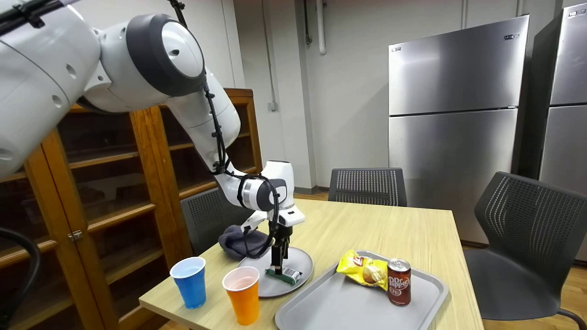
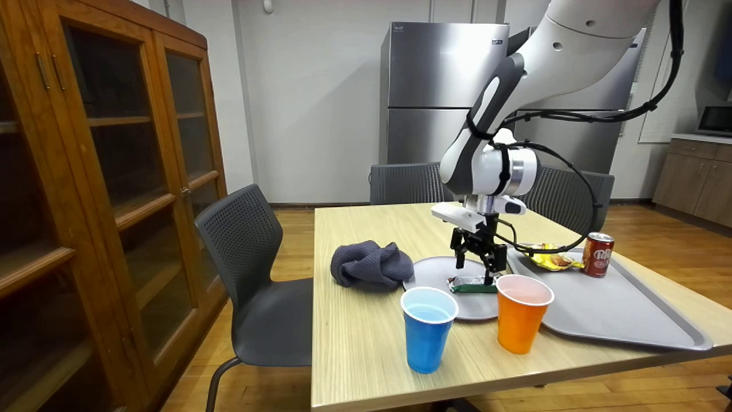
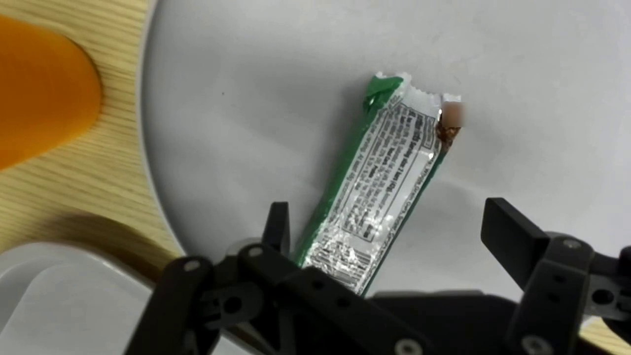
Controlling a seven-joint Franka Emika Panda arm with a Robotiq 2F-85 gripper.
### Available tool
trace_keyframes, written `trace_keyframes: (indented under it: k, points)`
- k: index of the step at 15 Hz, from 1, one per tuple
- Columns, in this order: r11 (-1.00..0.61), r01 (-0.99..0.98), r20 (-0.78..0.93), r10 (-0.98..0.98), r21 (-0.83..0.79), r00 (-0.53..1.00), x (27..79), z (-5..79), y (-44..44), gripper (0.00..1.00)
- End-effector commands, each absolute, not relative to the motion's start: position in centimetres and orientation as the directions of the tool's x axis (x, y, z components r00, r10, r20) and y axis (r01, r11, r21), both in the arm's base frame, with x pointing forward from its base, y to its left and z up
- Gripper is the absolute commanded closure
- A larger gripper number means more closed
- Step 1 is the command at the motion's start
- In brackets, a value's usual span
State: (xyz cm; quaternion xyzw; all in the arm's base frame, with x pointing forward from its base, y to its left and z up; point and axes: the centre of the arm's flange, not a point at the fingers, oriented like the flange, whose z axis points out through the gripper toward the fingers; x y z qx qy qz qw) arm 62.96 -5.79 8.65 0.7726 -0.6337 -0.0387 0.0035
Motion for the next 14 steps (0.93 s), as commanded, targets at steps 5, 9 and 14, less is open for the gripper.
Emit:
trace_keyframes:
  k: [5,9,14]
  points:
    - [-0.171,-0.983,-0.074,-0.983,0.061,0.166,63.49,7.90,-5.49,0.00]
    - [-0.179,-0.982,-0.065,-0.982,0.064,0.175,63.35,8.08,-5.42,0.00]
    - [-0.199,-0.978,-0.058,-0.979,0.065,0.196,62.80,7.77,-5.65,0.00]
